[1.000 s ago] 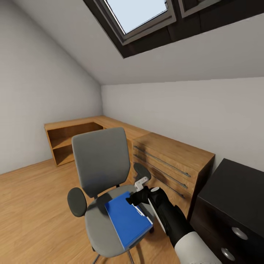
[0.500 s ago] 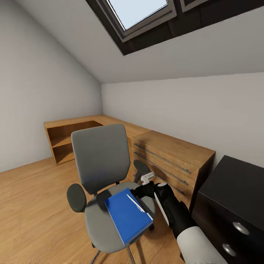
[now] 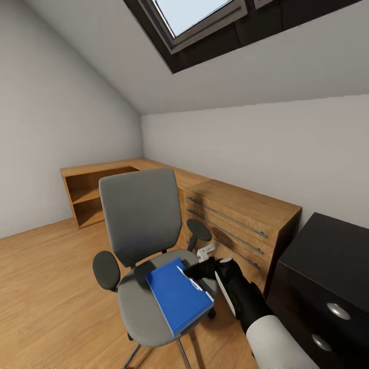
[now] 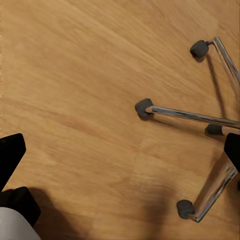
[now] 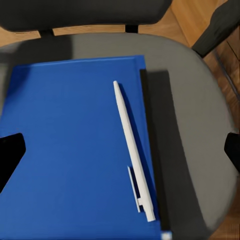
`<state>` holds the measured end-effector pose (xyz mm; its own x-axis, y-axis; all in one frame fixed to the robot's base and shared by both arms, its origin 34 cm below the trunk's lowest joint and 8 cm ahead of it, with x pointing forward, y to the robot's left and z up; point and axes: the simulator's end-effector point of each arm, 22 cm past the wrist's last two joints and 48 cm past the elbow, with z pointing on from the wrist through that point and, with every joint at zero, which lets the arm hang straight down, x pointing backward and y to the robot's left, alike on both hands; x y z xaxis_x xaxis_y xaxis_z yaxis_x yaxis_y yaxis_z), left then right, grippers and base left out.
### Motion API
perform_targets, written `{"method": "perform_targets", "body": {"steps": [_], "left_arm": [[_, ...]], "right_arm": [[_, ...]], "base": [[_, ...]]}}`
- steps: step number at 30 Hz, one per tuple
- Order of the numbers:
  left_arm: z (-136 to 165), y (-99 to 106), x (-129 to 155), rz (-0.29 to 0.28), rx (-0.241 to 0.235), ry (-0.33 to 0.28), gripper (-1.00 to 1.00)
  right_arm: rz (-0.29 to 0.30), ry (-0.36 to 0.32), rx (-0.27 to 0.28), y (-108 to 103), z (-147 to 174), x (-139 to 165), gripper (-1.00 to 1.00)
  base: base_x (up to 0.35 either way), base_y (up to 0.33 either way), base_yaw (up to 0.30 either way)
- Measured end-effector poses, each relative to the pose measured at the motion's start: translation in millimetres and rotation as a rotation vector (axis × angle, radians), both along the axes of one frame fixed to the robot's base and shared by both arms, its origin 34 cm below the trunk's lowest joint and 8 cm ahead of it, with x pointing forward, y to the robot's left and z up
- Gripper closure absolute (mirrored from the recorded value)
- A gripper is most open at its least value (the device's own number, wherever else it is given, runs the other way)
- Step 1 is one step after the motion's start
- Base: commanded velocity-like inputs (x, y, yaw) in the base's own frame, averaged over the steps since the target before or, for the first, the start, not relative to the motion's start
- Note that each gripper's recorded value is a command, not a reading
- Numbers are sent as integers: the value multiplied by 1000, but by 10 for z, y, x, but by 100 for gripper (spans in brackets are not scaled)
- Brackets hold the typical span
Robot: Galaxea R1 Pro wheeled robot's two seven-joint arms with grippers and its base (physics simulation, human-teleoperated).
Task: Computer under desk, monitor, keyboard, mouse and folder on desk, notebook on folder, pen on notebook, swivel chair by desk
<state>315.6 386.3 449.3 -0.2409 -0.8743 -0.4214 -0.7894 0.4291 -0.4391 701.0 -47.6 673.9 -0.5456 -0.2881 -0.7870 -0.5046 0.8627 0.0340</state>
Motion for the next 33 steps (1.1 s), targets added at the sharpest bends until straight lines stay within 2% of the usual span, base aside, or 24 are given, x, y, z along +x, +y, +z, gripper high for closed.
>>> {"method": "perform_targets", "body": {"steps": [21, 33], "left_arm": [[-449, -31, -89, -11, 2, -3, -100], [-474, -20, -117, -17, 5, 7, -100]], "right_arm": [[7, 25, -11, 15, -551, -120, -100], [8, 24, -9, 20, -547, -123, -100]], "base": [[0, 0, 0], [60, 0, 0]]}}
